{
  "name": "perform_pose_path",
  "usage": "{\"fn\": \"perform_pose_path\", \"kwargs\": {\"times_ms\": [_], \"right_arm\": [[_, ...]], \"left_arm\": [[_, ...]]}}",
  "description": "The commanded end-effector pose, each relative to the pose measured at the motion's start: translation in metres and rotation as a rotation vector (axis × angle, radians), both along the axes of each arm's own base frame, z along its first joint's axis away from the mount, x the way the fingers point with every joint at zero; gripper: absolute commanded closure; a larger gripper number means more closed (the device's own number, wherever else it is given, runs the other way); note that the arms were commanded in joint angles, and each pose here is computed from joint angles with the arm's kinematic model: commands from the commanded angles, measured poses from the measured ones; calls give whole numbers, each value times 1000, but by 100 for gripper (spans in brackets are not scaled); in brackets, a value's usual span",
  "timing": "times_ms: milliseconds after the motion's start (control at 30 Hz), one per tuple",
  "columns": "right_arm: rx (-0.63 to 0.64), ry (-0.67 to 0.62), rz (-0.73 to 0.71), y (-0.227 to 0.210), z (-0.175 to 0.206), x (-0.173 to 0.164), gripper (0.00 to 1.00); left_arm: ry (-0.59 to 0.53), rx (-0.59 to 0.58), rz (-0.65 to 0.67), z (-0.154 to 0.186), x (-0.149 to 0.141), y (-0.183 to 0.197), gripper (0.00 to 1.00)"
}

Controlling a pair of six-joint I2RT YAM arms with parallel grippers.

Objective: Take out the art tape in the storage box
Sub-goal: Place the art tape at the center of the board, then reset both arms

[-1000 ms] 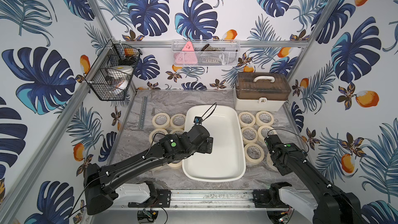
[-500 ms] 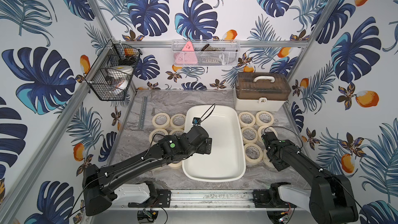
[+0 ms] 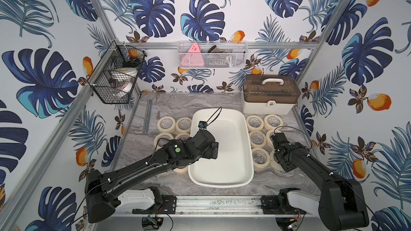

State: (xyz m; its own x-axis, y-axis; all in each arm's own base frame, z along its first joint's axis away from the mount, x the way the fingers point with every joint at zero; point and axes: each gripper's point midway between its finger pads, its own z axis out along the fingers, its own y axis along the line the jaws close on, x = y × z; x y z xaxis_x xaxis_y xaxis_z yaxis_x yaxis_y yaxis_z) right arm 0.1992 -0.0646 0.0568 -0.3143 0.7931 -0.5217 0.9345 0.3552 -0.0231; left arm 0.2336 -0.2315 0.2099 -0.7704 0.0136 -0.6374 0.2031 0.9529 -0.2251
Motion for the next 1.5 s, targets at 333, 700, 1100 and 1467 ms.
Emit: {"fn": "perform_pose_path", "kwargs": {"times_ms": [333,700,1100,1467], "right_arm": [[-40,4,200,-1,52,16,3],[-62,-176,556,26,138,85,0],[-308,-383,643,17,145,145,0],[-480,-460,698,12,95,153,0]], "left_arm": [[-97,32,28,28,20,4,1],[-315,152,147,73,79,54,1],[-578,308,305,36,124,147,1],[-429,292,541,-54,136,241,1]]}}
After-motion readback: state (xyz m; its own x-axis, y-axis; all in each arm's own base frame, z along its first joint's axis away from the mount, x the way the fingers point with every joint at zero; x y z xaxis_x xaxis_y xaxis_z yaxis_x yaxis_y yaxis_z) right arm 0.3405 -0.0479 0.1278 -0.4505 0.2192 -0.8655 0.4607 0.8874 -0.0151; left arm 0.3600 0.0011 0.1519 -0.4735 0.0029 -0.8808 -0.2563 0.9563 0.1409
